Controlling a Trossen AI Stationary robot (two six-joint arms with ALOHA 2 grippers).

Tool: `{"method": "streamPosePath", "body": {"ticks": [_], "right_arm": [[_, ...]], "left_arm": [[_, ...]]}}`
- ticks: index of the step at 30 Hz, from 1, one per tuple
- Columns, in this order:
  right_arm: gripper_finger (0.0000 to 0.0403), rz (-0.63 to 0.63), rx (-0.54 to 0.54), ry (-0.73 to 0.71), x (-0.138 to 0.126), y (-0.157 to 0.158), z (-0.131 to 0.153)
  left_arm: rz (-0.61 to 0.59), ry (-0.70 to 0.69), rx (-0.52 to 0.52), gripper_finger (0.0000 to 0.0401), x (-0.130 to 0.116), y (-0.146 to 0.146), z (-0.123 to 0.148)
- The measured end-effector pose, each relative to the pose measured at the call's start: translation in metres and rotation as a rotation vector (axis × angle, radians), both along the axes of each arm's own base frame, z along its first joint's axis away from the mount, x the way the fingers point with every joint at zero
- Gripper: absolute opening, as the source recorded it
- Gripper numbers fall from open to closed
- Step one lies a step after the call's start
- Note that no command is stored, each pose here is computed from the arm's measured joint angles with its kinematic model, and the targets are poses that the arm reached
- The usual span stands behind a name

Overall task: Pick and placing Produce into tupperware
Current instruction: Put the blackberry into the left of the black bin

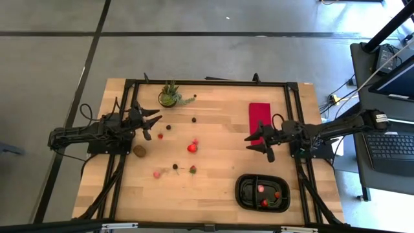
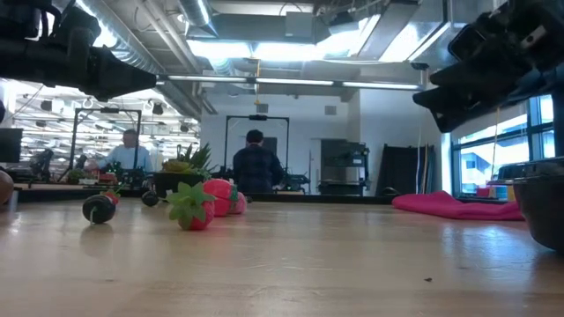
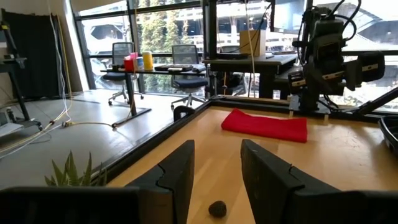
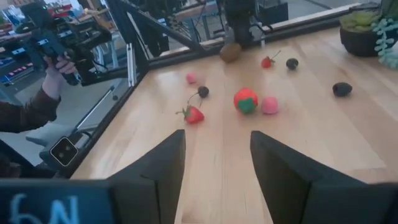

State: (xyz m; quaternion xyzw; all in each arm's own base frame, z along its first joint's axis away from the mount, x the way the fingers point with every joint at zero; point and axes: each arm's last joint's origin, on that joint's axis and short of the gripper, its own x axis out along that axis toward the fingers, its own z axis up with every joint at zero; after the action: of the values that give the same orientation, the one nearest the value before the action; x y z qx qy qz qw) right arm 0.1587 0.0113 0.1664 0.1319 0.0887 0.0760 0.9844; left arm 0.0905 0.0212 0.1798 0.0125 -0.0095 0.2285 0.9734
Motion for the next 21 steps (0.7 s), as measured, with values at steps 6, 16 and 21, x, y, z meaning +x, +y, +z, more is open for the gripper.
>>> {"method": "streamPosePath", "body": {"ticks": [6,16,21], "right_arm": [[0.0184,0.002,-0.032,-0.07,-0.006,0.0,0.005],[0.0184,-0.116,-0.118,-0.123,-0.022,-0.014,0.016],[0.0184,-0.165,-0.172,-0.157,-0.03,-0.019,0.021]], "left_arm": [[0.0,0.001,0.0,0.0124,0.0,0.0,0.0],[-0.001,-0.01,-0.021,0.0124,0.0,0.0,0.0],[-0.002,-0.023,-0.047,0.0124,0.0,0.0,0.0]]}}
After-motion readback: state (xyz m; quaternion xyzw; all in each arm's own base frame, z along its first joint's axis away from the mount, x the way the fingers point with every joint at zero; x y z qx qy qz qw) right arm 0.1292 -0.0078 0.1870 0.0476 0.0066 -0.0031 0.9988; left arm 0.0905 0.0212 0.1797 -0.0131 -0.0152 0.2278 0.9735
